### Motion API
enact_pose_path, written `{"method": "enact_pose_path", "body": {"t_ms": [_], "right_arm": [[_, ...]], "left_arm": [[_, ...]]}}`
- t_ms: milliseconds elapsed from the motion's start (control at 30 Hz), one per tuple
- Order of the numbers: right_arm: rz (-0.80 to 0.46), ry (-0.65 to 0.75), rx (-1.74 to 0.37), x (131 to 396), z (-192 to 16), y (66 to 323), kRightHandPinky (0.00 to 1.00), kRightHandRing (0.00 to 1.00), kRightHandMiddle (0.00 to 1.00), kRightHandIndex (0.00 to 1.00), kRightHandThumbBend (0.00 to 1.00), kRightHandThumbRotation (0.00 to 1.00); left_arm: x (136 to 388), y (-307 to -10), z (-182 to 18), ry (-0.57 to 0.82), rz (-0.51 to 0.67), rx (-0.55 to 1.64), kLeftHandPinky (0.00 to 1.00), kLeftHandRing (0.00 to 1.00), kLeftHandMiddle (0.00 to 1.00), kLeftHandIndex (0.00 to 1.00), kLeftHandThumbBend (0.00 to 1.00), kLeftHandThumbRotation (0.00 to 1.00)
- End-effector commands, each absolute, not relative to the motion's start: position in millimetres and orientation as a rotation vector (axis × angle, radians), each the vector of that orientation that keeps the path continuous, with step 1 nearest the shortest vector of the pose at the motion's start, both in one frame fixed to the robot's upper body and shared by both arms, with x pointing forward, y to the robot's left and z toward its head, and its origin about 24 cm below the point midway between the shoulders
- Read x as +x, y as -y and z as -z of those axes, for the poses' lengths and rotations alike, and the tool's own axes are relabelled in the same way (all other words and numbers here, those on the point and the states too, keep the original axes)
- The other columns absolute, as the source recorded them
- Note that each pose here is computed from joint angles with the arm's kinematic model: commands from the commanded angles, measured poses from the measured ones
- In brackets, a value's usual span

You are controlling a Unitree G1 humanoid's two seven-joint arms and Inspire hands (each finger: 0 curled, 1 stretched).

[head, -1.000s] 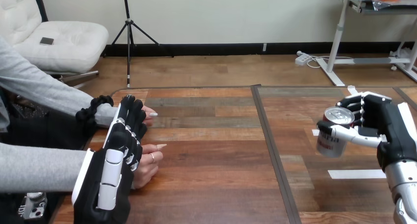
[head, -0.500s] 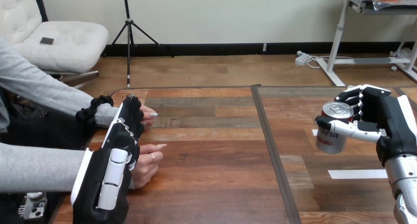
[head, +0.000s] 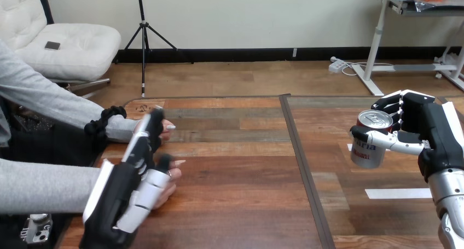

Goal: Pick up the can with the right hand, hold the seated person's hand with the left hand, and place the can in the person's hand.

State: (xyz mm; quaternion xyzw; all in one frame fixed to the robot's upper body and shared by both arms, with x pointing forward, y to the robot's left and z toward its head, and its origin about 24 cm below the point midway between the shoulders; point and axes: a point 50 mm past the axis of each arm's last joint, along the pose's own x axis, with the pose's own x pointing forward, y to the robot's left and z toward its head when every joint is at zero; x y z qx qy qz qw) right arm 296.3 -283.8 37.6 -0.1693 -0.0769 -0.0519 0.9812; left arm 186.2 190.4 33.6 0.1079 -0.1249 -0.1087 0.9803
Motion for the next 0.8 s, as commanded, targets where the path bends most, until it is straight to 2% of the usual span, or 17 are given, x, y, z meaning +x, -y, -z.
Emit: {"method": "enact_pose_path", "body": {"t_ms": [0,133,300,433,767], "right_arm": [[0.098,0.286,-0.325,312,-66,275,0.23,0.27,0.39,0.40,0.87,0.00],[0.094,0.288,-0.335,312,-66,275,0.23,0.27,0.38,0.40,0.86,0.00],[0.091,0.289,-0.353,312,-66,274,0.24,0.28,0.39,0.40,0.86,0.00],[0.089,0.291,-0.360,311,-66,274,0.25,0.30,0.39,0.40,0.85,0.00],[0.092,0.274,-0.343,312,-64,274,0.27,0.31,0.41,0.41,0.84,0.00]], "left_arm": [[201,-203,-51,0.343,0.185,0.350,0.85,0.95,0.96,0.91,0.70,0.74],[203,-207,-53,0.341,0.171,0.439,0.80,0.94,0.95,0.90,0.74,0.65],[203,-212,-60,0.327,0.145,0.586,0.79,0.94,0.97,0.92,0.80,0.60],[204,-216,-65,0.319,0.116,0.687,0.79,0.94,0.97,0.93,0.91,0.55],[207,-223,-78,0.327,0.075,0.913,0.79,0.92,0.95,0.92,0.99,0.50]]}}
